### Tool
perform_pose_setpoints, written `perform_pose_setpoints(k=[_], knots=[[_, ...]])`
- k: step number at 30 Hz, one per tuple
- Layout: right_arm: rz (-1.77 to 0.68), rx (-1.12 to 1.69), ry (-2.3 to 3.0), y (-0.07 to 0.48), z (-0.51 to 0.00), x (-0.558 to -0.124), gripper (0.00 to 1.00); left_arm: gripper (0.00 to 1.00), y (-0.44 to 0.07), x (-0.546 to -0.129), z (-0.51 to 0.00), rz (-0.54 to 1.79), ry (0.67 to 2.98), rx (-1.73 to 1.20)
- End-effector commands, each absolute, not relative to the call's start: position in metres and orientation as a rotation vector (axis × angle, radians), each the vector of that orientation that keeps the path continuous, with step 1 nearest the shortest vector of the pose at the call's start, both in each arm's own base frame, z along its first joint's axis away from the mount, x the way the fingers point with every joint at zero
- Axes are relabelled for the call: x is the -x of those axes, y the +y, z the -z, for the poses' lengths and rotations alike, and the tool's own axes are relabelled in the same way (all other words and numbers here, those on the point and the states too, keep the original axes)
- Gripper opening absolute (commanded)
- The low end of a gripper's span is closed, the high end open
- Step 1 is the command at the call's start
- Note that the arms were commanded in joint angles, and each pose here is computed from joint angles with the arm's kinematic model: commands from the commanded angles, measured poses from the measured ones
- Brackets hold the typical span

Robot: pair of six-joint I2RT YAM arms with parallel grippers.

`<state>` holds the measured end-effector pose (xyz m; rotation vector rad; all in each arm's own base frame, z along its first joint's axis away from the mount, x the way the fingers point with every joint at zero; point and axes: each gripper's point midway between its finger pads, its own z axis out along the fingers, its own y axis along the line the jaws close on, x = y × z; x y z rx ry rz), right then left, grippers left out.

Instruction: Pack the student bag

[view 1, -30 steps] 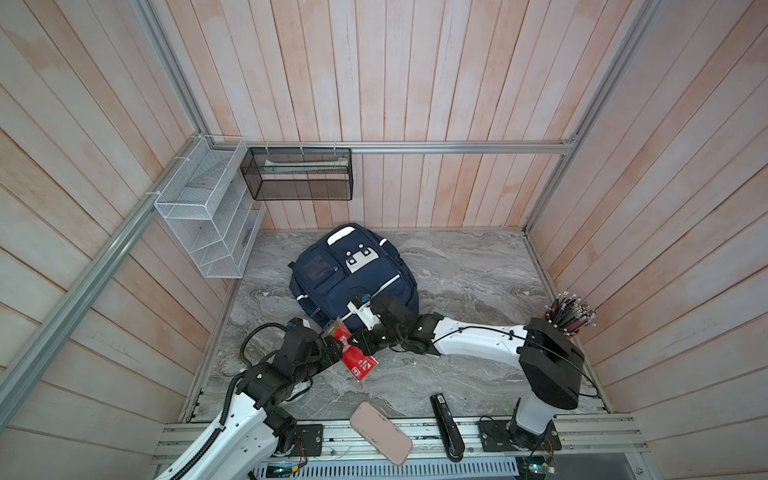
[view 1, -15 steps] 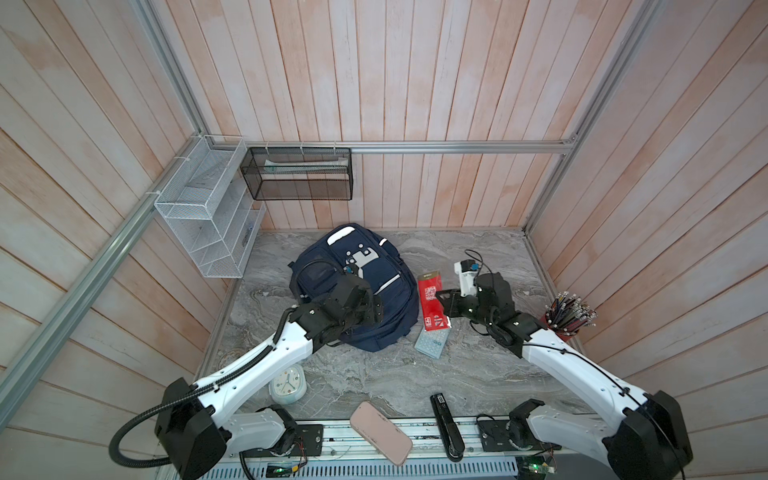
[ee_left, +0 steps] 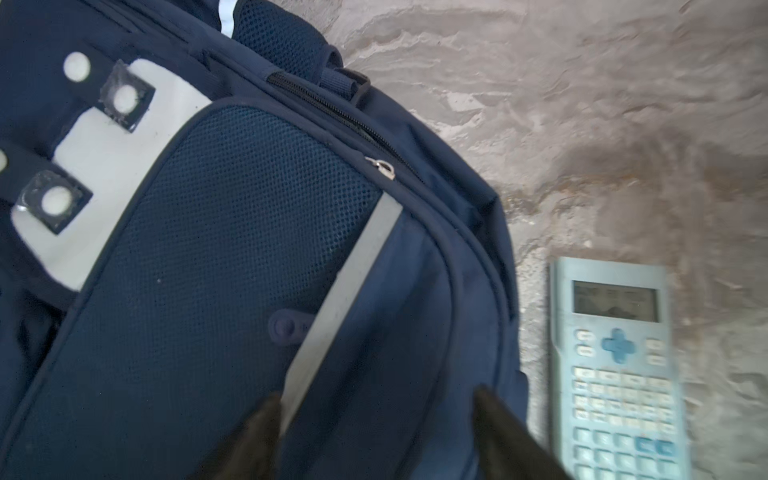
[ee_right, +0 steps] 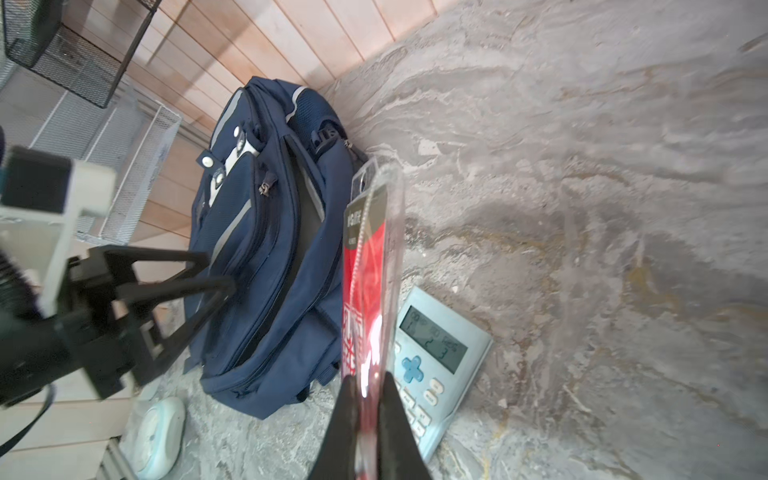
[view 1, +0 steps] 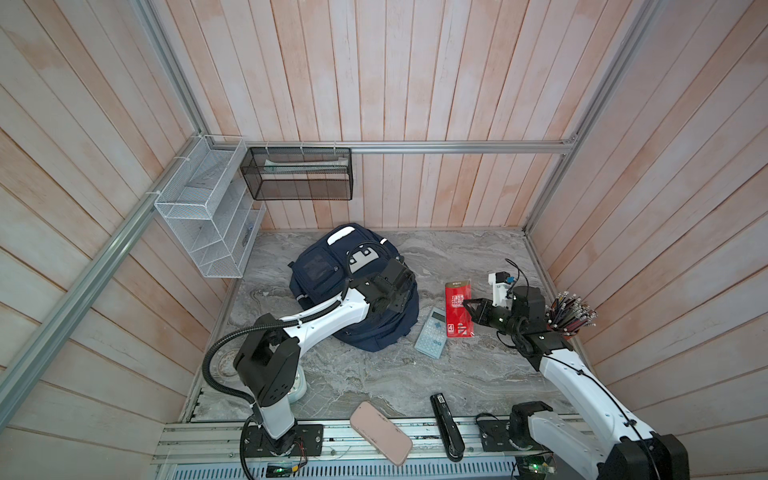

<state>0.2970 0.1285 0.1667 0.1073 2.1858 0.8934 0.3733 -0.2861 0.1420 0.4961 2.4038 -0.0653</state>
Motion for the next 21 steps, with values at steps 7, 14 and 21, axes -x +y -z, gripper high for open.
perform_pose_setpoints(k=[7, 14, 21], knots=[[-1.11, 0.027, 2.111, 0.201, -0.183, -0.303, 0.0, 0.0, -0.271, -0.381, -0.246, 0.412, 2.27, -0.294], [-1.253, 0.08, 2.044, 0.267, -0.199, -0.33, 0.0, 0.0, -0.259, -0.377, -0.283, 0.648, 2.229, -0.252], [-1.4, 0.02, 1.991, 0.343, -0.196, -0.379, 0.0, 0.0, -0.27, -0.38, -0.297, 0.767, 2.209, -0.223]])
